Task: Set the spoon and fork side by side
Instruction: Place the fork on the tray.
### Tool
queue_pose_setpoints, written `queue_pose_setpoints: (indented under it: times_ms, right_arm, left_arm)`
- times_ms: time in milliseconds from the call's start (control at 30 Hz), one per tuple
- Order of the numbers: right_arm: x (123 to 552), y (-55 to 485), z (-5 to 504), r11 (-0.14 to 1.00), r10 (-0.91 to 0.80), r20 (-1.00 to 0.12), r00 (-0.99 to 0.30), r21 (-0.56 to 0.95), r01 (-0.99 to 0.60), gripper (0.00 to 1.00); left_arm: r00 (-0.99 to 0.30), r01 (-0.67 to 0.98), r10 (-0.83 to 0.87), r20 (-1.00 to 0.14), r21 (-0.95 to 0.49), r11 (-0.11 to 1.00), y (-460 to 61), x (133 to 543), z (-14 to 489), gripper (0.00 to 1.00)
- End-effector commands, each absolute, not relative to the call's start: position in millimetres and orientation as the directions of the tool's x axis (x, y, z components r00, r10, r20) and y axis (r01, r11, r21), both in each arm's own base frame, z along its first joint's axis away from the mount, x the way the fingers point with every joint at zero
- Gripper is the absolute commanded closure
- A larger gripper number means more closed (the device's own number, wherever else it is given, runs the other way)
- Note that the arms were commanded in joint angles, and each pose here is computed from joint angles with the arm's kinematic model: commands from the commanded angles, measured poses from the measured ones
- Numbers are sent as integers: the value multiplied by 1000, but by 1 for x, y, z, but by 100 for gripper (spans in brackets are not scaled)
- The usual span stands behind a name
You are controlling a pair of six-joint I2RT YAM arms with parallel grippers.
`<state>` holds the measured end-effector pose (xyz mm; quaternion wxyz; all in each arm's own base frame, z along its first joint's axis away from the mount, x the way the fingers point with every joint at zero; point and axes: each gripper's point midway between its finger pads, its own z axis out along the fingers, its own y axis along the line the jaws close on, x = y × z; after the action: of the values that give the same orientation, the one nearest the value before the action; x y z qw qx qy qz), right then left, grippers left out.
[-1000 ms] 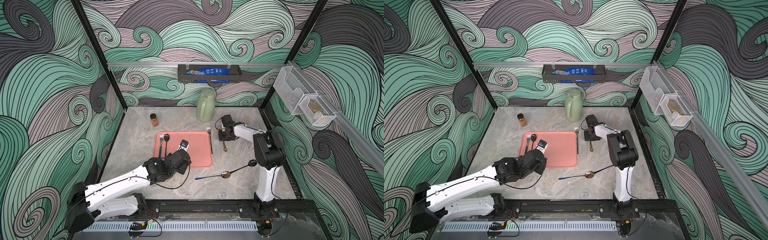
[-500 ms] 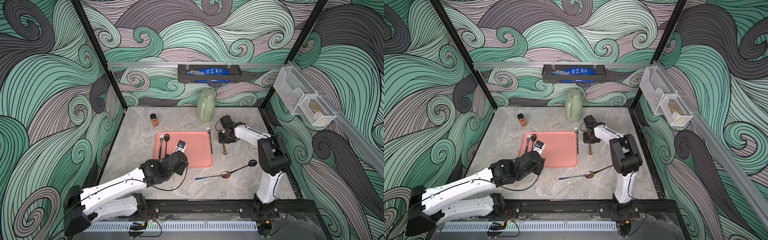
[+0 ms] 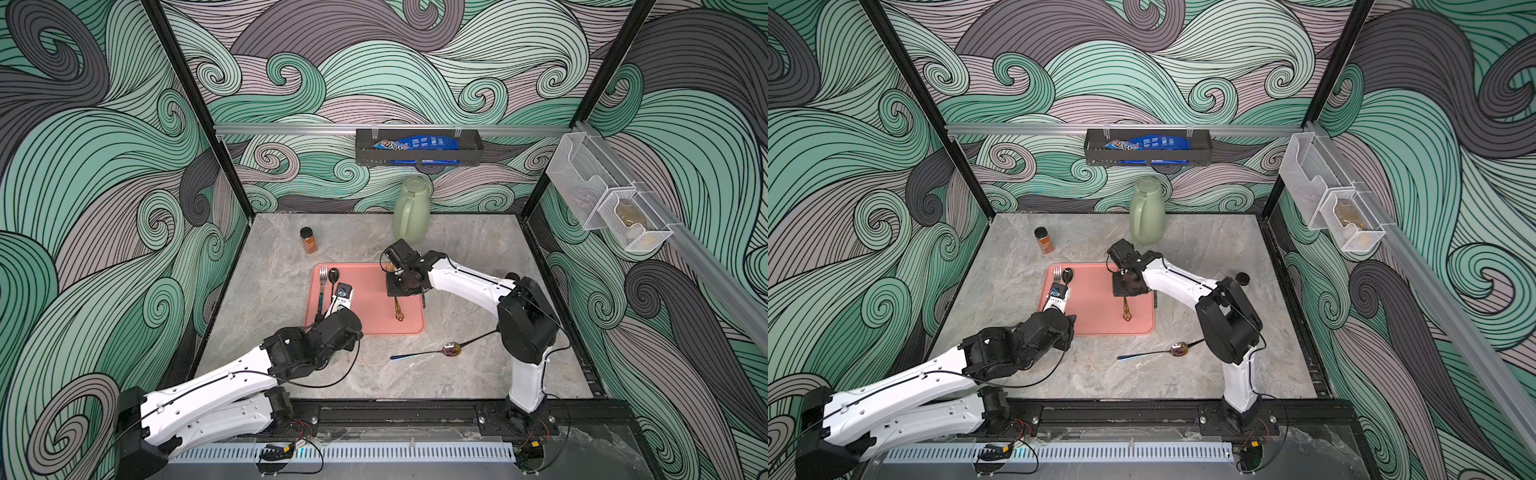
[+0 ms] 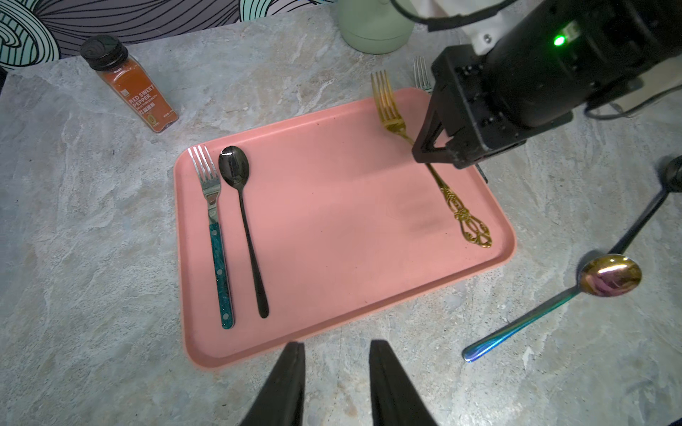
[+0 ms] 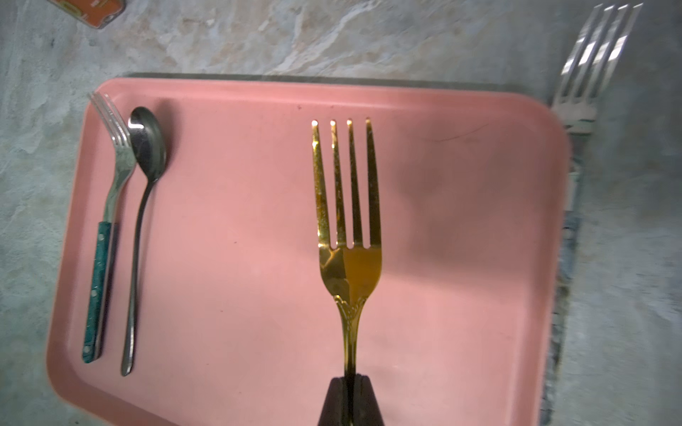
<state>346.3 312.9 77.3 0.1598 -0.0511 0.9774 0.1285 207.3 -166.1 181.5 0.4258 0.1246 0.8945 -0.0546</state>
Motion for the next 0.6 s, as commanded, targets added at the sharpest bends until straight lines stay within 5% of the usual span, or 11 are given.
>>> queue_pose_setpoints:
  times_ms: [0,233,567]
  right_arm:
    - [339,331,56,964,-33,-267,-963,244,-101,100]
    - [332,366,31,962,-84,-235,-968,234,-140,99]
    - [335,366,56,939,-88,-266,-960,298,-169,59]
  left_arm:
    - [-605,232,160,-780,19,972,-154,206,182,67]
    - [-613,214,160,-774,32,976,-147,205,173,66]
    - [-644,193,146,-751,25,981,-153,212,158,65]
